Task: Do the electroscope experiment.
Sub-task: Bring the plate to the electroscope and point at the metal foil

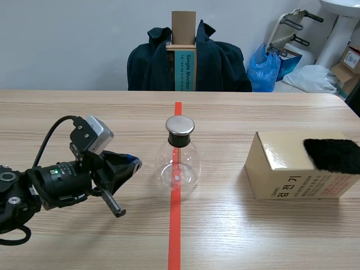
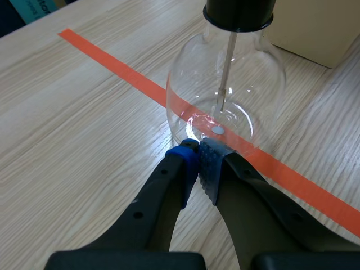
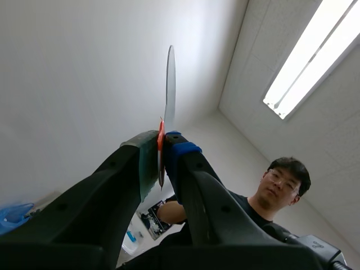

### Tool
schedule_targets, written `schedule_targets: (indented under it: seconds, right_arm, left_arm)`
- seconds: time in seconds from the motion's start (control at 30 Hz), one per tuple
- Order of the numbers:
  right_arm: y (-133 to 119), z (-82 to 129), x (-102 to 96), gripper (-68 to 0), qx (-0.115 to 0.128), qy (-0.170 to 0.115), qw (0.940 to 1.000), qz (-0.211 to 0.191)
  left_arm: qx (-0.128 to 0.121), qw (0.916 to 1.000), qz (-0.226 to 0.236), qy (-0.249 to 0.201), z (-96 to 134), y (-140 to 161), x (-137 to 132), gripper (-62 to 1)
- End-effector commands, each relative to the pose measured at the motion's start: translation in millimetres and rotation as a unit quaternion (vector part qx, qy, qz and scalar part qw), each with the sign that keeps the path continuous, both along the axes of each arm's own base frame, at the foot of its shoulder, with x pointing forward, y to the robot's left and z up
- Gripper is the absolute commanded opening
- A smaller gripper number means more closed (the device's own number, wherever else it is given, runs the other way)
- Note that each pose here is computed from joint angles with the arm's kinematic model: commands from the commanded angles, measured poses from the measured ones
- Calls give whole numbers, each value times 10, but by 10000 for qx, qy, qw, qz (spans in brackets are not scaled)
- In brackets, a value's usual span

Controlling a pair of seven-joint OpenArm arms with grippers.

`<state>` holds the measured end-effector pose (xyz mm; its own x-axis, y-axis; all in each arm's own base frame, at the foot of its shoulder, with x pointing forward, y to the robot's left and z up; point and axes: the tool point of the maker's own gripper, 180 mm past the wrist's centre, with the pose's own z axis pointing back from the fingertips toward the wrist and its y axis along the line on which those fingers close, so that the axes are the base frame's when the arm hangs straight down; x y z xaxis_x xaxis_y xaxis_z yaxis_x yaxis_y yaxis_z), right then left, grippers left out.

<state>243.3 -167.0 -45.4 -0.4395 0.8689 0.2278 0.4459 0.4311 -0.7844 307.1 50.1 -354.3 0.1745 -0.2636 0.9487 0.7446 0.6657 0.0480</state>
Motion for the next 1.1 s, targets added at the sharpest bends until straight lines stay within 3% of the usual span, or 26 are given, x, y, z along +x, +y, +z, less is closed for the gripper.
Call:
schedule_targets:
  seconds: [0.0, 0.2, 0.33, 0.43, 0.67, 1.07]
  right_arm:
    - [33, 63, -21, -667, 61, -127, 9999, 12]
    - [258, -99, 95, -667, -35, -49, 10000, 43]
    - [457, -395, 213, -667, -257, 252, 9991, 228]
    - [572, -599, 287, -667, -365, 398, 9980, 333]
    - [749, -1081, 415, -667, -435, 853, 9938, 565]
    - [833, -1907, 478, -667, -910, 1750, 9786, 579]
  left_arm:
    - [-246, 9995, 40, -194, 138, -39, 43, -587]
    - [-392, 9990, 27, -235, 135, -98, 29, -581]
    - [-424, 9988, 10, -229, 137, -135, 22, -581]
    - [-269, 9993, -93, -243, 94, -173, -4, -581]
    - [-230, 9994, -89, -239, 78, -173, -10, -581]
    - [-224, 9994, -77, -246, 78, -170, -6, -581]
